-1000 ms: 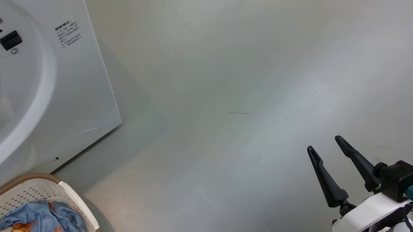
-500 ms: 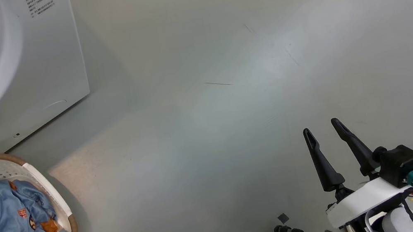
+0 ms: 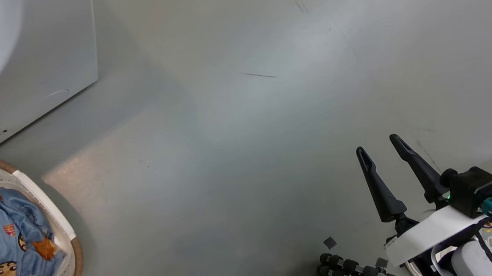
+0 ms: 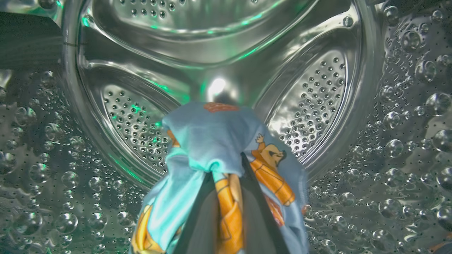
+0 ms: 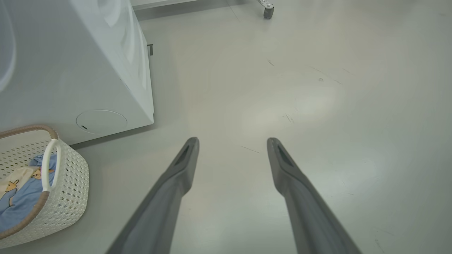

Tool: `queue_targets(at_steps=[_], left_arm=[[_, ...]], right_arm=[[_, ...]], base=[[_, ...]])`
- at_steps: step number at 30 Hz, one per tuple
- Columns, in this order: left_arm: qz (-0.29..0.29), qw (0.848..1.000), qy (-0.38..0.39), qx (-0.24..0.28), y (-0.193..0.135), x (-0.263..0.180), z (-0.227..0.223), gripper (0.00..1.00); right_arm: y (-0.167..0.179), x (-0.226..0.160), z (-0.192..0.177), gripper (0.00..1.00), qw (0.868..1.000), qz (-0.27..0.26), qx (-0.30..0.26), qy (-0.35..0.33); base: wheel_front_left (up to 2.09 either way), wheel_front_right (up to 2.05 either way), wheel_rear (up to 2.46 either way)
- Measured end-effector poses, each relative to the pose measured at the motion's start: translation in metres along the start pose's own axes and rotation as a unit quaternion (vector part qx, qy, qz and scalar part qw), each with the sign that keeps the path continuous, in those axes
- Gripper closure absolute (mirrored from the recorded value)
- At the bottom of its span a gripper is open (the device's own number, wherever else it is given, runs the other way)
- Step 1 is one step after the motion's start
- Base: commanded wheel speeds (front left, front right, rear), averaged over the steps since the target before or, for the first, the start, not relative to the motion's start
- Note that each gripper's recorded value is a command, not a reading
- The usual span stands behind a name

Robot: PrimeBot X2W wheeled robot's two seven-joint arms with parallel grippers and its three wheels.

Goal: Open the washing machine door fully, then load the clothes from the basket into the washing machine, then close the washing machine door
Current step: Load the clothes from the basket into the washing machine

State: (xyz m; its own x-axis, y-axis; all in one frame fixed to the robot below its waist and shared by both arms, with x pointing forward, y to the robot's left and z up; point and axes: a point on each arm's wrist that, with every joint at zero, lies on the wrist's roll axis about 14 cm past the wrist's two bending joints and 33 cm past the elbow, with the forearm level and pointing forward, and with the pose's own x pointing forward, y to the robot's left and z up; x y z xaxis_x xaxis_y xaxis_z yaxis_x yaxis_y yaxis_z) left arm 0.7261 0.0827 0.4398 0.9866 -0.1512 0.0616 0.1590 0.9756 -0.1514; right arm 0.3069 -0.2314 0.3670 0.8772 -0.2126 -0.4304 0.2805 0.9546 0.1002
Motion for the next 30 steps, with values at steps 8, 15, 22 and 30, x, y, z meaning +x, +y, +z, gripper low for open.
queue_targets(at_steps=[8,15,22,30], left_arm=[[0.011,0.999,-0.038,0.005,0.009,0.019,0.007,1.0],[0.023,0.998,-0.065,0.013,0.015,0.026,0.011,1.0],[0.039,0.994,-0.105,0.007,0.021,0.036,0.035,1.0],[0.04,0.998,-0.045,0.035,0.023,0.033,-0.005,1.0]], right_arm=[[0.004,0.008,-0.009,0.0,1.0,0.005,-0.002,0.016],[0.003,0.011,-0.009,0.0,1.0,0.002,0.0,0.018],[0.002,0.012,-0.012,0.0,1.0,0.0,-0.001,0.023],[0.004,0.014,-0.013,0.0,1.0,0.003,0.004,0.024]], base=[[0.0,0.0,0.0],[0.0,0.0,0.0],[0.0,0.0,0.0],[0.0,0.0,0.0]])
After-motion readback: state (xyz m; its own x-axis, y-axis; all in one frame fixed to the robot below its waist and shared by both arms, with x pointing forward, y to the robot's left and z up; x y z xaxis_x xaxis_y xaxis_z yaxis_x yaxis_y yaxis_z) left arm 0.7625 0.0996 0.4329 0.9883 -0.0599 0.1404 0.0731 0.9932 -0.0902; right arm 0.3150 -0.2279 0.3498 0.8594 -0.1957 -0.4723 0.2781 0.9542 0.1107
